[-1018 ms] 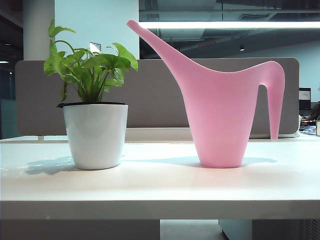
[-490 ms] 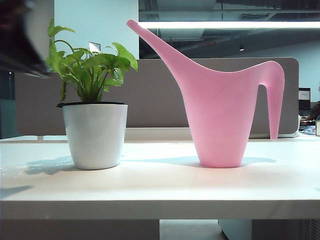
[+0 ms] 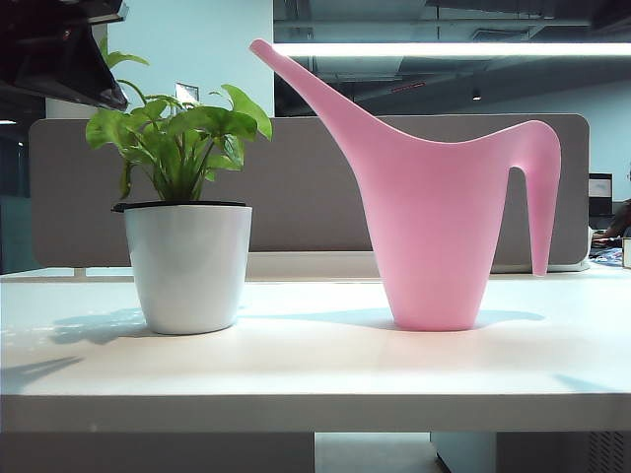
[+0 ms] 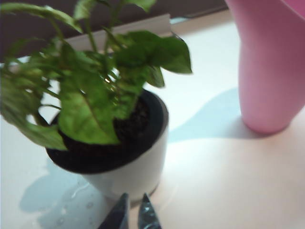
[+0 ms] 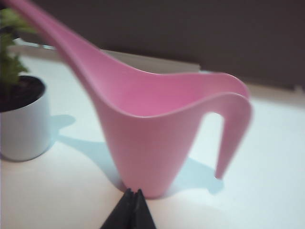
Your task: Pick up the watering can from the table, water the potted plant, and put the can back.
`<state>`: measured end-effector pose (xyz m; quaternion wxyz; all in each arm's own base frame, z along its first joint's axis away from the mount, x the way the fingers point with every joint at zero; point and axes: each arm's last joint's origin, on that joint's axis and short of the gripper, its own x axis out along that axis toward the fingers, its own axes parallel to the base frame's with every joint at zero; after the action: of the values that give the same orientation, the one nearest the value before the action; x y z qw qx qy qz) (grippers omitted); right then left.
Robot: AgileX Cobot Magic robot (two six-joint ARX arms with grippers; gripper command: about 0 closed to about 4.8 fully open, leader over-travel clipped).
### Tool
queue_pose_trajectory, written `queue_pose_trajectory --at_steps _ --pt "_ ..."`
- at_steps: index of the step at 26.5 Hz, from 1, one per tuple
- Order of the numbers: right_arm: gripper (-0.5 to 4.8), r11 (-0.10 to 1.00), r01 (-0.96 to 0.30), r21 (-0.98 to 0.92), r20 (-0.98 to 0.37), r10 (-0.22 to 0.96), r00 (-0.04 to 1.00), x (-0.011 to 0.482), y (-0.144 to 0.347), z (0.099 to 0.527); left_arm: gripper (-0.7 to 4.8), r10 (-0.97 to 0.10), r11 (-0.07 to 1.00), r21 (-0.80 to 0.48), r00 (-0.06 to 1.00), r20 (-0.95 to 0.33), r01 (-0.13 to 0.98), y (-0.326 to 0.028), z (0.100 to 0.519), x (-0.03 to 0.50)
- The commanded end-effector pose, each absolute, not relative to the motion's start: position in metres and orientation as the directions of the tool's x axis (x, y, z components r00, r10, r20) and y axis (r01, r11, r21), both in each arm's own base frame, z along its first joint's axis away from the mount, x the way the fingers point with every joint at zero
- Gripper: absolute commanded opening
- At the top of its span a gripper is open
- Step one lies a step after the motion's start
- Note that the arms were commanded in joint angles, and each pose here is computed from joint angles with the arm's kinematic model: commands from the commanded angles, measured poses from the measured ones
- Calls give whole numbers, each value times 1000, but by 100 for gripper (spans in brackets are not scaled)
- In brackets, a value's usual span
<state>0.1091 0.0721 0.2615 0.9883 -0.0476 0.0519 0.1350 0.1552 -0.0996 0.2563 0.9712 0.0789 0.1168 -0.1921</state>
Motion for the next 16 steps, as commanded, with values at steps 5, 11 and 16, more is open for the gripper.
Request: queue_pose_trajectory --at_steps 5,11,16 --pt "23 968 -153 -197 118 178 977 93 90 227 26 -345 910 112 880 -327 399 -94 253 146" --pt "23 962 -188 -198 181 224 958 93 85 206 26 -507 846 38 825 -250 531 -81 269 120" --pt "23 967 -187 -172 190 219 957 101 78 206 0 -525 847 6 838 -152 532 -55 281 82"
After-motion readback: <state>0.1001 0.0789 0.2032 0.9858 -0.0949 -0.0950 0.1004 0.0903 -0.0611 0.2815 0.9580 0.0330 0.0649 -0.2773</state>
